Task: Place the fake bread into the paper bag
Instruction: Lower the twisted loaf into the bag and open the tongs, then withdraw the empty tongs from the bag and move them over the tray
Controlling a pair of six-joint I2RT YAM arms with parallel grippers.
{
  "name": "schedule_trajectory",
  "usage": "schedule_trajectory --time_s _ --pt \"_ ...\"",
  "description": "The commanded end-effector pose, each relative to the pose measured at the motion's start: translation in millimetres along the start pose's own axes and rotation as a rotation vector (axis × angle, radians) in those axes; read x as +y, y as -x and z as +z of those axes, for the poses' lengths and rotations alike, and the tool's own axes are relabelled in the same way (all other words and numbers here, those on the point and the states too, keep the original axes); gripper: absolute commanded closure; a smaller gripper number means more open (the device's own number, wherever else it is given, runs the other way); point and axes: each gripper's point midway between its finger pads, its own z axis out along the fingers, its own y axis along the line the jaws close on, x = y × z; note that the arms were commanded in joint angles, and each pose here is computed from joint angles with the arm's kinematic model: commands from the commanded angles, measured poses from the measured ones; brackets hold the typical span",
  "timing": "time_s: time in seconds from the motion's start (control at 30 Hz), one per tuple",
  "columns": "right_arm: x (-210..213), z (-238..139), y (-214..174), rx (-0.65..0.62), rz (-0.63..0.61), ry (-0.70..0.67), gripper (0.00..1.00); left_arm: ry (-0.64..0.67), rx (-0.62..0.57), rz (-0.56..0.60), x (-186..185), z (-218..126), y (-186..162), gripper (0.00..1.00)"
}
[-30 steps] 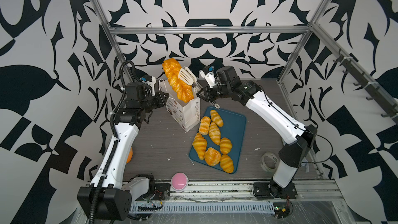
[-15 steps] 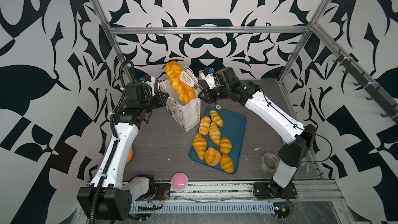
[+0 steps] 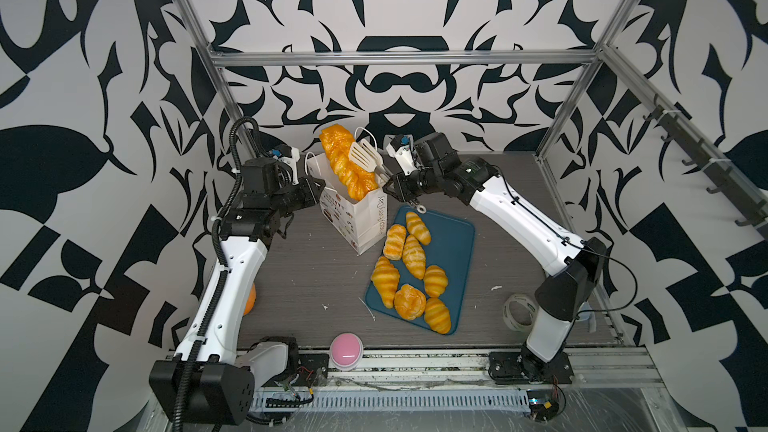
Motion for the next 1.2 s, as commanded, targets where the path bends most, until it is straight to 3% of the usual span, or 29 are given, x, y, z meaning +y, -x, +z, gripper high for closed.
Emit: schedule_trajectory --time_s 0.0,0.37,0.63,1.07,1.17 --pt "12 -8 12 -0.052 -0.029 0.033 0.67 -0.009 -0.014 -0.001 -1 -5 0 0.87" --pt "20 -17 12 -0.064 -0.036 0.048 0.56 -0.010 -0.009 -0.007 0 -3 -1 0.87" --pt "26 -27 19 -0.087 -0.042 0.056 0.56 -0.010 -0.011 -0.005 -1 -4 -1 0.87" --pt "52 -87 40 -0.201 -0.060 0.101 0.55 -0.018 -0.009 -0.006 -2 -4 -1 0.87" --pt "55 -97 41 -0.218 -0.062 0.105 0.55 -0.030 -0.007 -0.005 -4 -4 -1 0.80"
